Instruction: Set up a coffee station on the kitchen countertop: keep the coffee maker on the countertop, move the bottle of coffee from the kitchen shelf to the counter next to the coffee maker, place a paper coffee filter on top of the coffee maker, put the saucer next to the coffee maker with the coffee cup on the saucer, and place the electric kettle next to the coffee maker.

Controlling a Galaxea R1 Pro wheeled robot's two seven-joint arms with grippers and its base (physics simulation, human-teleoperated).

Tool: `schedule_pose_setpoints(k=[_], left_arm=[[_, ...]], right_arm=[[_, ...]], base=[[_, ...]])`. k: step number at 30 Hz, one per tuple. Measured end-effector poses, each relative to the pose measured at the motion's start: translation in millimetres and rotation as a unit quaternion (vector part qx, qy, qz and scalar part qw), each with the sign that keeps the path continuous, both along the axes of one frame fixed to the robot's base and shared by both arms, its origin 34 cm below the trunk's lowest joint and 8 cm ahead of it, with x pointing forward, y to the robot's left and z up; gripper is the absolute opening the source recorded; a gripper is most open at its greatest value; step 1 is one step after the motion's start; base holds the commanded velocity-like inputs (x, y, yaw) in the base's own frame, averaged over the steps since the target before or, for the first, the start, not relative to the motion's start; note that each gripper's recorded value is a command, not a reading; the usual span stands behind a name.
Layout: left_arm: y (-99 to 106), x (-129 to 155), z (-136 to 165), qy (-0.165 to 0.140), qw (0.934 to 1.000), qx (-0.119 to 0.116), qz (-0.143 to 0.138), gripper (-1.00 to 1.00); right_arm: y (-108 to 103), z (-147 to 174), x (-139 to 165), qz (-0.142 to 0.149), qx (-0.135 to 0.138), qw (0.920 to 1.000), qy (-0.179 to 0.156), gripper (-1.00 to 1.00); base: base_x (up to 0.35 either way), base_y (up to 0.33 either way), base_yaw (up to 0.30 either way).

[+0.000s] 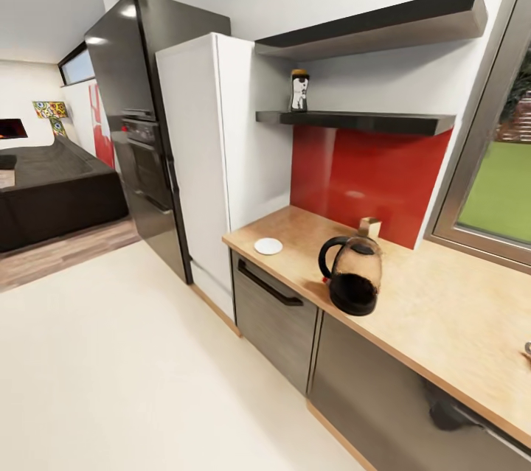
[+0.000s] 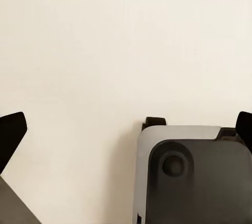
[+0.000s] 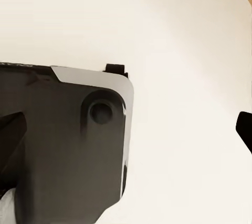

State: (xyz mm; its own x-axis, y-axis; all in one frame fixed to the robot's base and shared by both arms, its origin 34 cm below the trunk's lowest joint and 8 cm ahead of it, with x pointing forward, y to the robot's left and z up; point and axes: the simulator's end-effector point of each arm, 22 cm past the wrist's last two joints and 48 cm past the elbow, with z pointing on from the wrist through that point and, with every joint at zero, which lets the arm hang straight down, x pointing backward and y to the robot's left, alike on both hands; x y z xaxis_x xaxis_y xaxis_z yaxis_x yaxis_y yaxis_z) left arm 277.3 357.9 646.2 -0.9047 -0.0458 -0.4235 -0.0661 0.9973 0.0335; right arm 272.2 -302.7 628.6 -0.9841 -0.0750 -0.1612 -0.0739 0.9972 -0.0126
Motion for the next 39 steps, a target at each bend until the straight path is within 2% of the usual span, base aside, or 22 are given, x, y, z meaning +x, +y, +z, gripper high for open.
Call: schedule_pose_setpoints(k=[13, 39], left_arm=[[-1.2, 0.3, 0.0, -0.001, 1.0000, -0.001, 0.000, 1.00], [-4.0, 0.0, -0.6, 0.001, 1.0000, -0.002, -0.003, 1.00]], right_arm=[[1.4, 0.5, 2.9, -0.002, 0.003, 1.0000, -0.003, 1.00], [1.7, 0.5, 3.1, -0.003, 0.004, 1.0000, -0.003, 1.00]], base=[[0.242, 0.247, -0.020], [0.201, 0.280, -0.254]])
